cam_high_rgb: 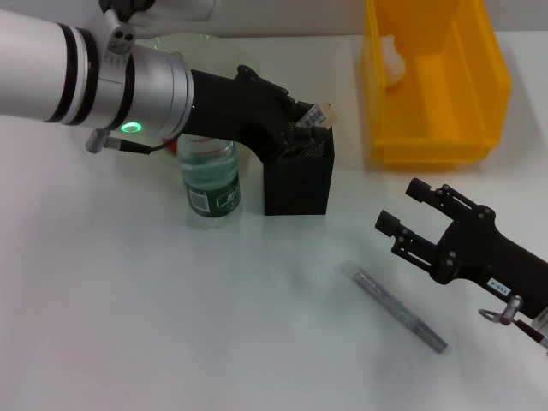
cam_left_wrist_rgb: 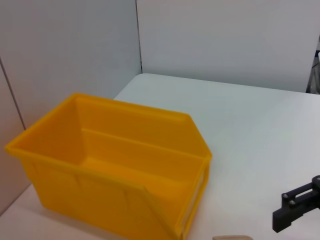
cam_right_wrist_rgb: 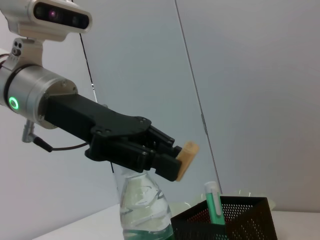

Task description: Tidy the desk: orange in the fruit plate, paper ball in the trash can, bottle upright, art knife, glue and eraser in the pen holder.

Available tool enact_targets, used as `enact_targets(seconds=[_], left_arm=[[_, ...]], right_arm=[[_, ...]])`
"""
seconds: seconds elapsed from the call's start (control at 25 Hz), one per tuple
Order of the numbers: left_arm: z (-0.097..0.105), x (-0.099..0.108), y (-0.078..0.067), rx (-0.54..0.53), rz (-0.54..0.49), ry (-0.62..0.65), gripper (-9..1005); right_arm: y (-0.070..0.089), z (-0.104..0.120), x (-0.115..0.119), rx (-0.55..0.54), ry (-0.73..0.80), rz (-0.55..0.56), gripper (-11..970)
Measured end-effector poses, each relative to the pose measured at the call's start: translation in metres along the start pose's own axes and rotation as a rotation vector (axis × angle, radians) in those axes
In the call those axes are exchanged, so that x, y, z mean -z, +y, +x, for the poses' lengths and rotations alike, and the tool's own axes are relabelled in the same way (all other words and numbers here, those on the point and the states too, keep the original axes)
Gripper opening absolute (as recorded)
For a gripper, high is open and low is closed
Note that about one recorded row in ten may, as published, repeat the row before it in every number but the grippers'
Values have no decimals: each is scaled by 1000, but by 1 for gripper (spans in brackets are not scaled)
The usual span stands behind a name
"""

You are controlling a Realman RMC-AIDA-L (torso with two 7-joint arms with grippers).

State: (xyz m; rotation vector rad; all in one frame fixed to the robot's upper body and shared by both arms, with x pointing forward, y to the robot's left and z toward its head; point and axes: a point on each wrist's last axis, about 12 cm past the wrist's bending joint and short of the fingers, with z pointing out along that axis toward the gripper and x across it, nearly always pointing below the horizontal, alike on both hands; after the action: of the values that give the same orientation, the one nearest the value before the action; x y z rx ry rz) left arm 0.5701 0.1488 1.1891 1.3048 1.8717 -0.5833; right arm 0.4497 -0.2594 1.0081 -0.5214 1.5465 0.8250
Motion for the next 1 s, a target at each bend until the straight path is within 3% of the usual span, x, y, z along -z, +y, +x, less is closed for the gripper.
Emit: enact_targets(seconds=[1.0], left_arm=[[-4,-11,-1,-47,-43,11,284]], right_arm=[[3,1,2,-16,-8,1,728]])
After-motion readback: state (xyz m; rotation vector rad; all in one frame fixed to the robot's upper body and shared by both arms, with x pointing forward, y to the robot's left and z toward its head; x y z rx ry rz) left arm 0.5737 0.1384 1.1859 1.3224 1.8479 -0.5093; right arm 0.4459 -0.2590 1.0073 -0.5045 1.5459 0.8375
